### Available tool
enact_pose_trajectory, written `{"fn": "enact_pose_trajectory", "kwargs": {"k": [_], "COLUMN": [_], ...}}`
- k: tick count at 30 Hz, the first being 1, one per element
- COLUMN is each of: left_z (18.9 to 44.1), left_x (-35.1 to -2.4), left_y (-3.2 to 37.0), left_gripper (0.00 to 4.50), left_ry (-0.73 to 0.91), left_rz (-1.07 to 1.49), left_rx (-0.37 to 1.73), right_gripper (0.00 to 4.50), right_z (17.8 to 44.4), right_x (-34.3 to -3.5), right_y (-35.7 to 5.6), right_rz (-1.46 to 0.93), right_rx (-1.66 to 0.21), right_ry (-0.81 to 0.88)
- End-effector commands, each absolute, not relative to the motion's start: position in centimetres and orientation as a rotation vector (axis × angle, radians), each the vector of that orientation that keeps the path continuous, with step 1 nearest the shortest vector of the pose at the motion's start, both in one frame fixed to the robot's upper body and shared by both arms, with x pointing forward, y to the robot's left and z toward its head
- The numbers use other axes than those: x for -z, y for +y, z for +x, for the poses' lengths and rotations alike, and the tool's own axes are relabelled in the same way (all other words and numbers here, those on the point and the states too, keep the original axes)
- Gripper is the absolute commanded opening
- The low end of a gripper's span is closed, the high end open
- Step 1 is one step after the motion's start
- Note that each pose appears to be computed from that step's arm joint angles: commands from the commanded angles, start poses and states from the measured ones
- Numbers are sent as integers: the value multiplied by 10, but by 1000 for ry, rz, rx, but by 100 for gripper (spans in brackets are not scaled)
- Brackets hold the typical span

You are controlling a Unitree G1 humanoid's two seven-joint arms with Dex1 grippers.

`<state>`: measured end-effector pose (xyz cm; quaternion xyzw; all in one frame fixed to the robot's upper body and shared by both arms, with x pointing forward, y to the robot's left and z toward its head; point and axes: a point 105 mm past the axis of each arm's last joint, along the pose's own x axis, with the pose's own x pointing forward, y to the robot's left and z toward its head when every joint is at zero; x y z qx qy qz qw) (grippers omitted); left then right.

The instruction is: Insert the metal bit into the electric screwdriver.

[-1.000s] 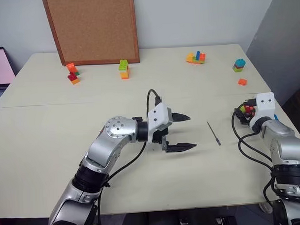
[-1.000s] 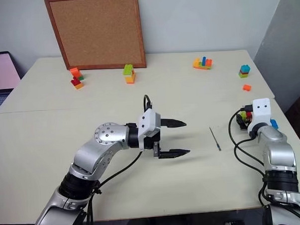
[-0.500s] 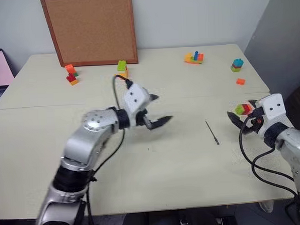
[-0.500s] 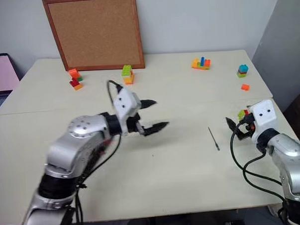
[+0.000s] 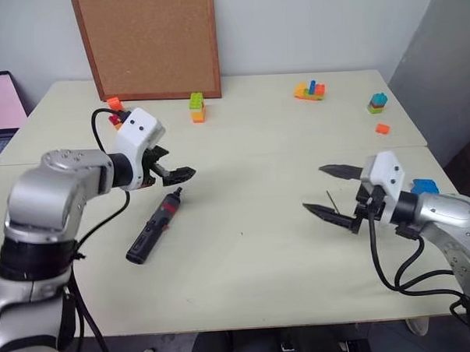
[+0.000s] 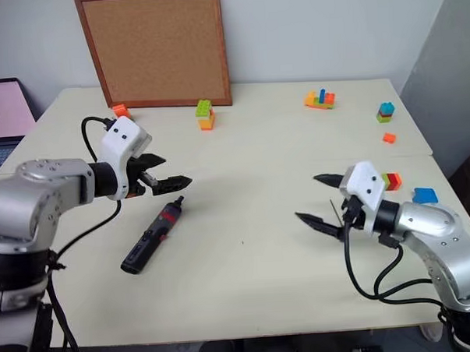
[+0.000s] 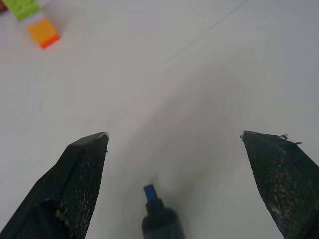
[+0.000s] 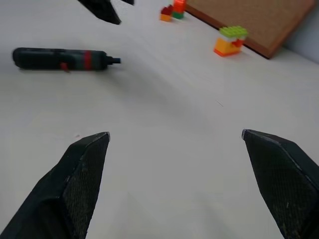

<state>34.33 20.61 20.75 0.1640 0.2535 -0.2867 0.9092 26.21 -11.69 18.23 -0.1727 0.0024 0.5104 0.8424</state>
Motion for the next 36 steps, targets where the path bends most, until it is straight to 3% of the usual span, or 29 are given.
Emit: {"fn": "enact_pose_trajectory", "kwargs": {"k": [1, 9, 27, 36], "left_z": [335, 332, 348, 356], "left_x": [-200, -174, -136, -120], "left_y": [219, 227, 236, 234], "left_gripper": [450, 450, 450, 280], "left_ry": [670, 818, 946, 977], "left_rz": [374, 445, 371, 380], "left_rx": [591, 621, 545, 540], "right_gripper": [448, 448, 448, 450], "right_z": [251, 246, 240, 240], "right_x": [-192, -185, -181, -179], "right_y": [-100, -83, -78, -77], "right_rz": [-365, -358, -358, -368], "right_rx": [-1166, -1165, -1138, -1144], "right_ry": [-59, -94, -93, -86]}}
